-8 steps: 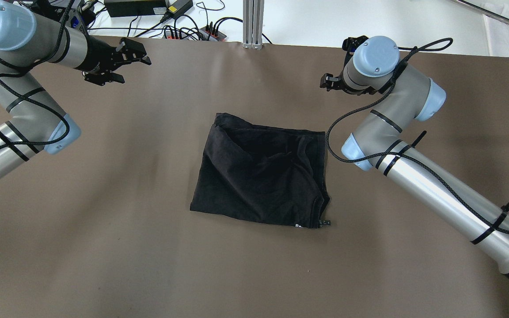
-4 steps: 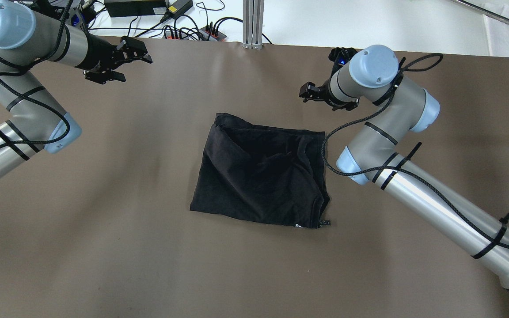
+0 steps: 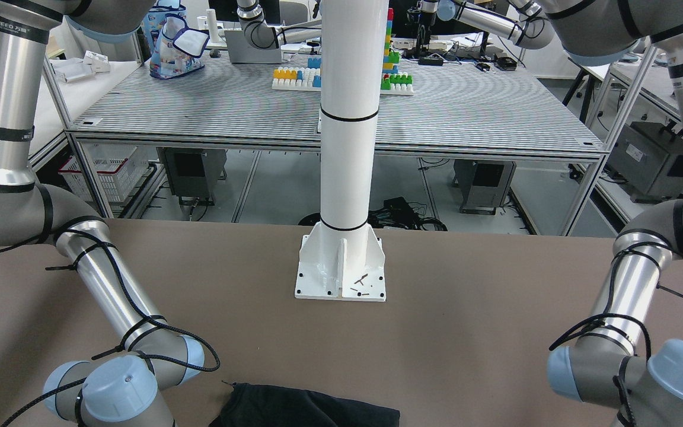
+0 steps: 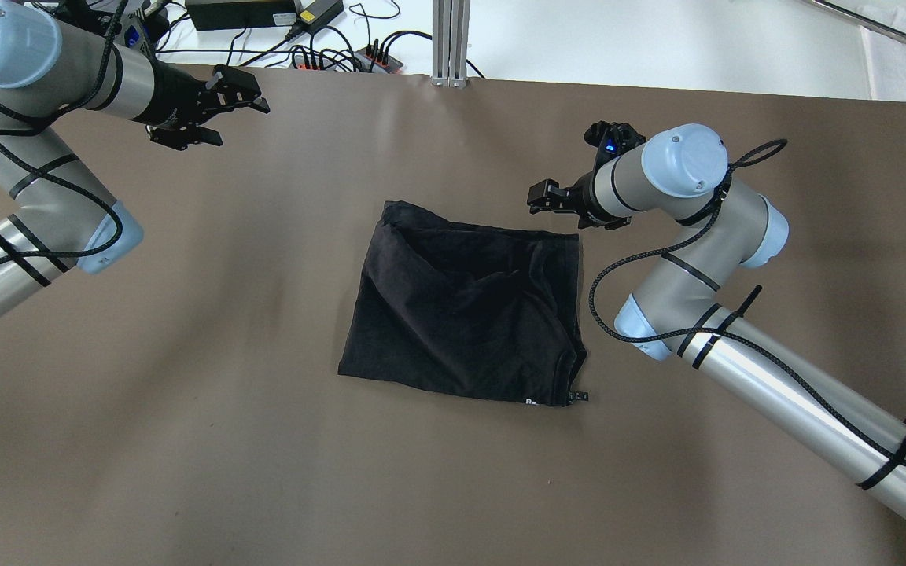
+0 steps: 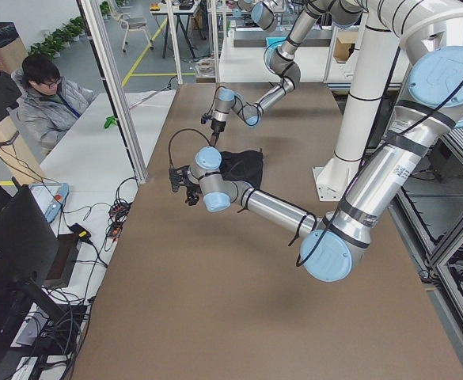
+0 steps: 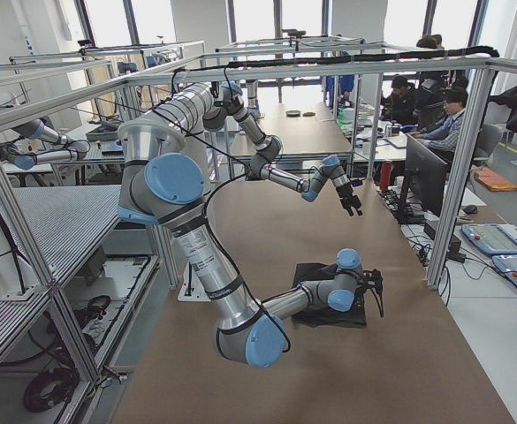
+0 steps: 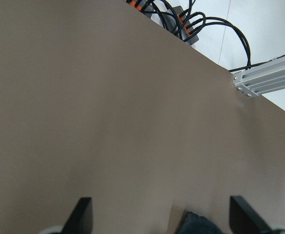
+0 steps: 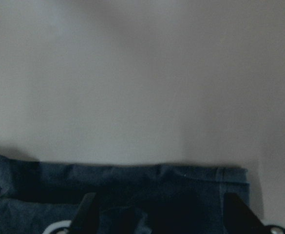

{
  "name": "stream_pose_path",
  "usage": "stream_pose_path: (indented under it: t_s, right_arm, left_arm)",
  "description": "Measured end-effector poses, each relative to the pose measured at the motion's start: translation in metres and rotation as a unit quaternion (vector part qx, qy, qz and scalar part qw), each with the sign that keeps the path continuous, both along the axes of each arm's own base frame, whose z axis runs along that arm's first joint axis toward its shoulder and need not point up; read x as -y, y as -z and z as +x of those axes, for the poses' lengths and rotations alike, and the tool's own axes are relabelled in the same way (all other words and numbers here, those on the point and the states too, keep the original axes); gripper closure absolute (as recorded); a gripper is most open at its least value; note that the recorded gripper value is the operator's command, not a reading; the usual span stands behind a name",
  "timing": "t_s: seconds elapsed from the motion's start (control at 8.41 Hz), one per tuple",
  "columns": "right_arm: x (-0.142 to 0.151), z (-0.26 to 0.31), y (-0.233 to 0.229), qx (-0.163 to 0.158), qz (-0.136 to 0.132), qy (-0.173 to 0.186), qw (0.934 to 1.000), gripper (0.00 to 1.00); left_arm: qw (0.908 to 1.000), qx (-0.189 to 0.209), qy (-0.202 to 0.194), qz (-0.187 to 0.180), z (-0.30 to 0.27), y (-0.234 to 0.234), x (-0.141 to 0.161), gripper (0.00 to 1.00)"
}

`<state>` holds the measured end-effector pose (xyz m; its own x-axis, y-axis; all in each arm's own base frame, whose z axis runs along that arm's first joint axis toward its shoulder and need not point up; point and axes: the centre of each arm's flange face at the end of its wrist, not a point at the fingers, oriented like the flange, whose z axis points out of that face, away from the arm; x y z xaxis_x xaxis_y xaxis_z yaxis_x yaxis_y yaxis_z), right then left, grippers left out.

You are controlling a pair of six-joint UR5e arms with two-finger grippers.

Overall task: Fold clothes
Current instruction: 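Lower the right gripper to the folded shirt's far corner and grasp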

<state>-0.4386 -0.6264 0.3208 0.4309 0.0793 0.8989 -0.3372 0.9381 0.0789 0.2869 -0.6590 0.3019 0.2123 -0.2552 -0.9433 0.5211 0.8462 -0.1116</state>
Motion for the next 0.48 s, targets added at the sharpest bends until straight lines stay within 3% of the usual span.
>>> stream_pose_path:
  t_s: [0.48]
  right_arm:
    - [-0.02, -0.005, -0.003, 0.008, 0.014, 0.043, 0.9989, 0.26]
  left_arm:
    - [1.0, 0.001, 0.0, 0.0, 0.0, -0.001, 0.0, 0.0]
